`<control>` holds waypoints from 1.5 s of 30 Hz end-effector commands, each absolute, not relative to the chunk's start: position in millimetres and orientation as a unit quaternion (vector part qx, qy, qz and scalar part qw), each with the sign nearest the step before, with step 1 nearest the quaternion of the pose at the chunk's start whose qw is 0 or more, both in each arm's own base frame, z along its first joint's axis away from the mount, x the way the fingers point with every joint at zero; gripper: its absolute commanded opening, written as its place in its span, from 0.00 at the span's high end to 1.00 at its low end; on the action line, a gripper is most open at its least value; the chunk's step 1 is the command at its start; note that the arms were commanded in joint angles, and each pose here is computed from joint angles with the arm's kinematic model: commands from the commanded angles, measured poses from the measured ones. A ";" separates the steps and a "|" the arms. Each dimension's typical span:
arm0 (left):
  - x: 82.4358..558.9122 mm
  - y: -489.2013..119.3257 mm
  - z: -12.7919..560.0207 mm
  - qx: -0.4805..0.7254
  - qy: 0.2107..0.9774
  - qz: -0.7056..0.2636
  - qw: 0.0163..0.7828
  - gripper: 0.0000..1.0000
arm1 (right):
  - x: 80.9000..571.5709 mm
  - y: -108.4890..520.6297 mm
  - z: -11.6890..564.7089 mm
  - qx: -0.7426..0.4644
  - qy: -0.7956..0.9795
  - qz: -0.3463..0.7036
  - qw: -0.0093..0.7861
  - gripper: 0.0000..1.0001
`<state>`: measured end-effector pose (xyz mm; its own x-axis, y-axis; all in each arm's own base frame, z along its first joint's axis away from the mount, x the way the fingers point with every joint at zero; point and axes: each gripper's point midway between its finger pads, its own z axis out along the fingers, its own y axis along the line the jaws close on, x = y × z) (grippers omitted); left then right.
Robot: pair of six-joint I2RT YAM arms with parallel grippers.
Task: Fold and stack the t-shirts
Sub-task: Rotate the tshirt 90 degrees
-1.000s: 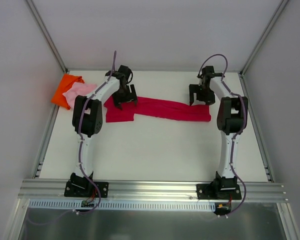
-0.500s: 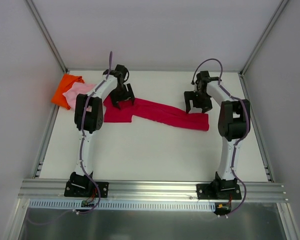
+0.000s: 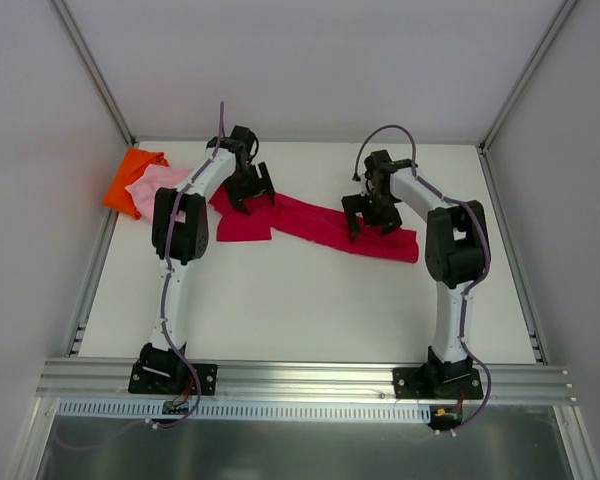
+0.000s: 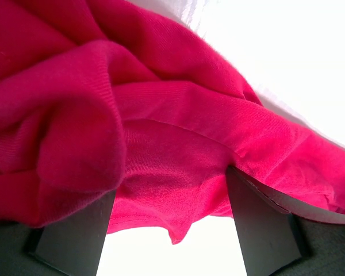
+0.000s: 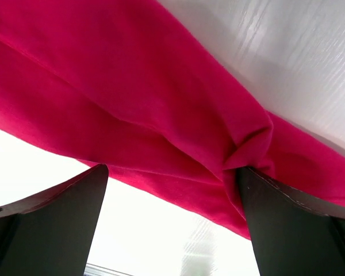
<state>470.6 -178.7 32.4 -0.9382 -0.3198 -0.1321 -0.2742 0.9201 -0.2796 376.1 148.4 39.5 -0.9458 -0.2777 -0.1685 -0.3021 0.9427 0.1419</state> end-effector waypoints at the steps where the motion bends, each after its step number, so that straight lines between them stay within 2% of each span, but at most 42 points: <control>1: 481.5 -193.0 26.5 -0.158 0.970 -0.160 0.092 0.23 | 366.2 149.4 63.2 -0.156 0.979 0.102 0.083 0.00; 5: 489.5 -196.3 30.6 -0.162 0.966 -0.173 0.102 0.23 | 356.6 156.0 61.8 -0.161 0.978 0.113 0.076 0.00; 8: 493.9 -198.9 33.6 -0.162 0.964 -0.185 0.103 0.23 | 357.2 150.9 59.1 -0.167 0.979 0.083 0.082 0.00; 16: 491.5 -181.2 30.9 -0.176 0.965 -0.164 0.100 0.22 | 416.5 133.4 107.5 -0.167 0.974 -0.007 0.155 0.00; 19: 493.7 -182.0 32.9 -0.179 0.963 -0.175 0.100 0.22 | 436.0 111.2 118.7 -0.146 0.968 -0.079 0.189 0.00; 20: 492.5 -181.8 32.4 -0.178 0.964 -0.174 0.098 0.22 | 440.9 97.9 121.6 -0.135 0.964 -0.113 0.197 0.03; 23: 488.6 -178.7 31.0 -0.177 0.965 -0.166 0.095 0.22 | 450.0 79.9 106.6 -0.120 0.963 -0.144 0.192 0.04; 26: 487.5 -174.6 32.9 -0.182 0.965 -0.160 0.098 0.22 | 443.7 67.1 72.0 -0.113 0.967 -0.176 0.142 0.04; 30: 490.8 -170.5 42.3 -0.194 0.961 -0.165 0.105 0.22 | 428.3 62.7 45.1 -0.105 0.971 -0.183 0.114 0.03; 39: 495.8 -162.5 36.5 -0.227 0.954 -0.169 0.098 0.21 | 396.8 65.6 28.3 -0.125 0.974 -0.167 0.090 0.04; 45: 506.3 -169.1 28.9 -0.266 0.937 -0.211 0.082 0.21 | 373.9 87.5 36.5 -0.152 0.975 -0.139 0.085 0.03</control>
<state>496.7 -172.1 39.1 -0.8746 -0.4783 -0.0798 -0.4101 0.8174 -0.4046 400.7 73.3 34.0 -0.9403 -0.2869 -0.1831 -0.2133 0.9160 -0.3398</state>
